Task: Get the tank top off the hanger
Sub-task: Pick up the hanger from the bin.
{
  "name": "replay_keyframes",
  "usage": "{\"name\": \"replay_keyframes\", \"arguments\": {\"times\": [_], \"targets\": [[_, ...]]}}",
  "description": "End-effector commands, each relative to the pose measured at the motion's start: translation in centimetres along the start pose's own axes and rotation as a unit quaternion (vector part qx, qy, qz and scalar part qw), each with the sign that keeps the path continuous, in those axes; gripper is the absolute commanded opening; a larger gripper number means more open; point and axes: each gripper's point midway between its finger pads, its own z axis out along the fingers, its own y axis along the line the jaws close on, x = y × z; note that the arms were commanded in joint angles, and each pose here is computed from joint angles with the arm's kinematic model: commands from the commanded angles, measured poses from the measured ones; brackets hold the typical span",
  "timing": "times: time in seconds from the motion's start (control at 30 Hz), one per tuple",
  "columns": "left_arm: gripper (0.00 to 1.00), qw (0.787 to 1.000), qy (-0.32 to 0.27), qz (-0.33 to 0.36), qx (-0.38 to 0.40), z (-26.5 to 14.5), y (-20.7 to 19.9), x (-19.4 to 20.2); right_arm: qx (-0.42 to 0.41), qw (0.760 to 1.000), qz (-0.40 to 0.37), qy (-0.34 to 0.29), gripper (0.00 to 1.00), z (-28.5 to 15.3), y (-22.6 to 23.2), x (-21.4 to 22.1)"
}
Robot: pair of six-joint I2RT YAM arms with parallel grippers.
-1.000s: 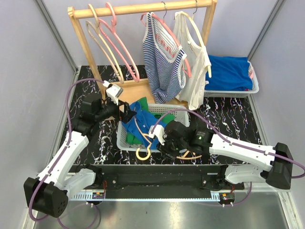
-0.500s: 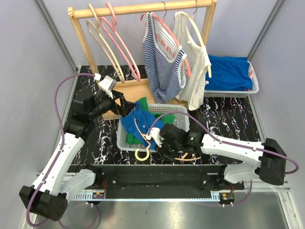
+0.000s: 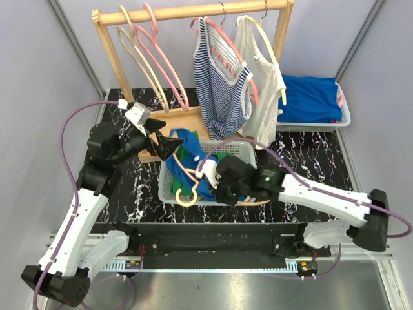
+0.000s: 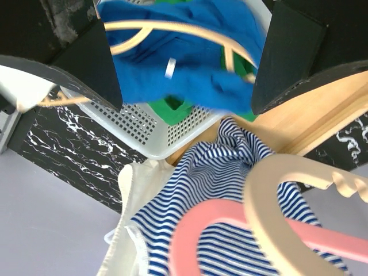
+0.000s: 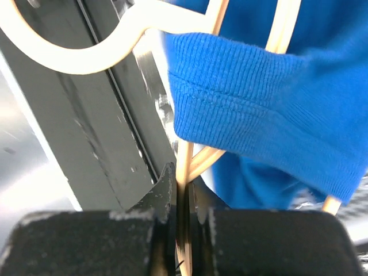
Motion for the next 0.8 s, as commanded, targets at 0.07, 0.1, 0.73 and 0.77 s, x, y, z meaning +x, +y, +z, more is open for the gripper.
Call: {"name": "replay_keyframes", "arguments": {"times": [0.07,0.1,0.73,0.77], "targets": [[0.99,0.987,-0.085,0.11,0.074,-2.6,-4.2,-5.2,0.026,0.985,-0.031,-0.166,0.0,-11.2,-0.2,-8.1],[0.99,0.981,-0.097,0.139,0.096,-3.2,-5.4,-6.0,0.02,0.985,-0.033,-0.17,0.0,-11.8,0.1,-8.2],[0.99,0.955,-0.139,0.248,0.088,-5.7,-6.9,-11.4,-0.086,0.973,-0.043,-0.208,0.0,-17.8,4.4,-8.0],[0.99,0.954,-0.138,0.249,0.093,-5.6,-7.1,-11.4,-0.098,0.969,-0.047,-0.221,0.0,-18.9,4.9,-8.1]]}}
